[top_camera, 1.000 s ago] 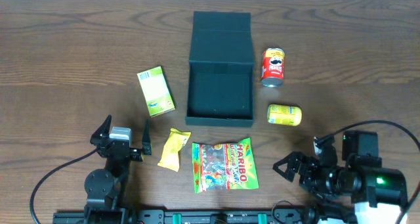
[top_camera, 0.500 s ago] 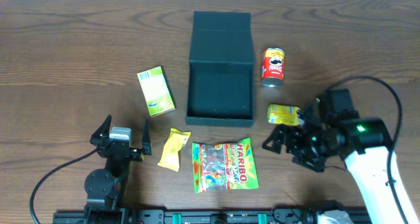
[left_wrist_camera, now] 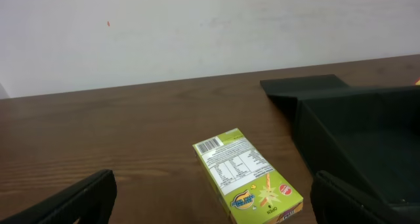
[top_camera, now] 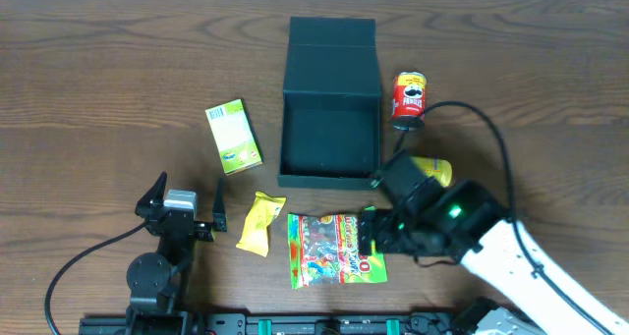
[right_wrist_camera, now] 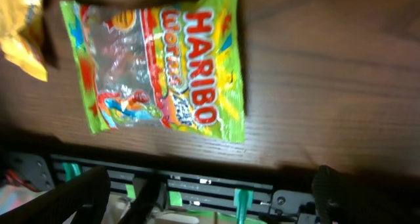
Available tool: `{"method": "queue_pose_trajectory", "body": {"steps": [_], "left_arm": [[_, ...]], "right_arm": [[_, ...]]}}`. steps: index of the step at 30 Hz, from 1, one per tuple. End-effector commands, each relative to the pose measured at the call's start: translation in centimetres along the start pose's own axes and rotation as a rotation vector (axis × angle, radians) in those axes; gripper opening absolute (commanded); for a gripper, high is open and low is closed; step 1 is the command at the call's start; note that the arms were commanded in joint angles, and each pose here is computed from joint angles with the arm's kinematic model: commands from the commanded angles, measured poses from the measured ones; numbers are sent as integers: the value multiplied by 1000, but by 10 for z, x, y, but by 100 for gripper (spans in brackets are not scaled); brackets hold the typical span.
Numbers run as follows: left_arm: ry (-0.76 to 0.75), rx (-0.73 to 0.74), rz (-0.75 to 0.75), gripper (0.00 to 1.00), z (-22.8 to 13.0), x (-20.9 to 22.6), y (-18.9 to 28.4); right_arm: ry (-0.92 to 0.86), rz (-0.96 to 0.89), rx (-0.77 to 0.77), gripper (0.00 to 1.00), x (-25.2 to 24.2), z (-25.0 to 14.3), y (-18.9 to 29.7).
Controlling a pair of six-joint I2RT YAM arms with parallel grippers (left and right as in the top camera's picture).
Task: Pack container
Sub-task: 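Lower the right gripper onto the Haribo bag and pinch its top edge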
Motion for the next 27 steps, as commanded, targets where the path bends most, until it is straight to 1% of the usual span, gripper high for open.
{"method": "queue_pose_trajectory", "body": {"steps": [1,5,9,12,16,19,20,23,25,26,27], "left_arm": [[3,59,-23,95,-13,-5,-1],[3,59,-23,95,-13,-5,-1],[3,59,-23,95,-13,-5,-1],[3,59,-23,95,-13,-5,-1],[3,59,-23,95,-13,-5,-1],[3,59,-23,95,-13,-5,-1],[3,59,-23,95,-13,-5,-1],[3,59,-23,95,-13,-5,-1],[3,59,-23,95,-13,-5,-1],[3,59,-23,95,-13,-5,-1],[3,59,-23,95,-13,-5,-1]], "right_arm": [[-207,-48,-21,99,6,0,-7],[-319,-73,34,99,20,4,-28],[-313,-83,17,99,34,12,-49],[-234,-114,-25,99,34,19,-56],[-66,-142,-36,99,30,20,-57],[-65,-123,-3,99,33,14,-57],[-111,-112,22,99,35,9,-57],[-355,-105,137,98,39,-8,-56],[-551,-139,150,99,37,-13,-56],[-689,-160,143,99,35,-14,-56],[-750,-163,144,99,36,-15,-56]]}}
Point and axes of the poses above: each gripper's point midway between its finger pads, its own y axis back along the fingers, its own x axis along the line the jaws close on, z = x × y, the point moved 7 cm from there along y, back along the fingers, and after that the axes turned 15 degrees about -y, right-handed, at the moved point
